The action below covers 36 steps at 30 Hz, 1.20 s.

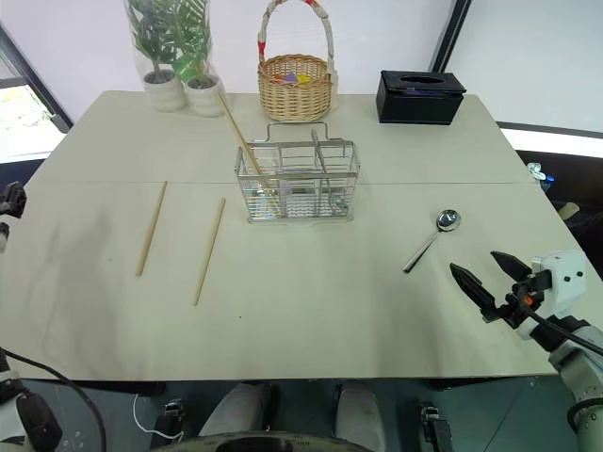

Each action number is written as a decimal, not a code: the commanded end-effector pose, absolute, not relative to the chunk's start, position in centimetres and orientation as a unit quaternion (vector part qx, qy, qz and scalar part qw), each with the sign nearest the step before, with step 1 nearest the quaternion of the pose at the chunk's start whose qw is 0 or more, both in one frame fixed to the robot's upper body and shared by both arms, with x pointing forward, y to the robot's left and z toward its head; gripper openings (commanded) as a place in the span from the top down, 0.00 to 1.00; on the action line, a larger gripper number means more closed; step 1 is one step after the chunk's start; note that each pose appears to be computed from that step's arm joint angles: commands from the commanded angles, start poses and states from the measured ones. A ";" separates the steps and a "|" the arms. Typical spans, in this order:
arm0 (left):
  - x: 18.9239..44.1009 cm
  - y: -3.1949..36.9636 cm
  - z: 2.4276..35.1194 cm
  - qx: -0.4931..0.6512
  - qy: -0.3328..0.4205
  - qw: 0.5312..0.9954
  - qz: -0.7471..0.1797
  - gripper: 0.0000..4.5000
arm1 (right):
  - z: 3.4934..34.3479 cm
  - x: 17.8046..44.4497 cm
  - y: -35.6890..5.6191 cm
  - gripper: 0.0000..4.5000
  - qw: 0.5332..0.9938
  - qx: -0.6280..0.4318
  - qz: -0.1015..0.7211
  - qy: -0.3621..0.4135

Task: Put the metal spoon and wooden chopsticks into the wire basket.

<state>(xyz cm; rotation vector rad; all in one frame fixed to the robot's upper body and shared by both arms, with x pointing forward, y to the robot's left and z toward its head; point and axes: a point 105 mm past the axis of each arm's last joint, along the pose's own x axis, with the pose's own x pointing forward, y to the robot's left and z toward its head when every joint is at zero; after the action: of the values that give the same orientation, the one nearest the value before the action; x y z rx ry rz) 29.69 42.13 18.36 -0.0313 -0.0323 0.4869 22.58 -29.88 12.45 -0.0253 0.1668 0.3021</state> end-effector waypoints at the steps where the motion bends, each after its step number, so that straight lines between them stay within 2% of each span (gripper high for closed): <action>1: 29.9 41.7 20.3 0.011 -0.038 0.971 0.234 0.01 | 13.5 22.4 -30.1 0.00 0.987 -0.021 0.145 0.060; 17: 31.0 40.5 21.3 0.009 -0.051 0.980 0.191 0.01 | 13.9 22.8 -30.9 0.00 0.989 -0.038 0.136 0.054; 21: 32.5 35.5 23.1 0.031 -0.048 0.998 0.040 0.01 | 15.4 24.0 -30.8 0.00 0.979 -0.087 0.174 0.055; 25: 32.2 29.6 23.9 0.057 -0.027 0.989 -0.134 0.01 | 18.2 25.6 -30.7 0.00 0.962 -0.151 0.221 0.049; 31: 29.6 21.5 23.9 0.116 0.034 0.916 -0.383 0.01 | 20.6 27.8 -29.1 0.00 0.893 -0.298 0.331 0.066; 36: 27.5 18.0 23.2 0.140 0.073 0.850 -0.503 0.01 | 21.7 29.3 -26.7 0.00 0.809 -0.393 0.431 0.073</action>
<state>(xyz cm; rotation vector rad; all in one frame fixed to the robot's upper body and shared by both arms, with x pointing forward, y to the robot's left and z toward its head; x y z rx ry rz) 28.26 18.97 22.38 0.2626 0.1684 -0.9855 29.43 -27.14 21.02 -0.7533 0.1595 0.8652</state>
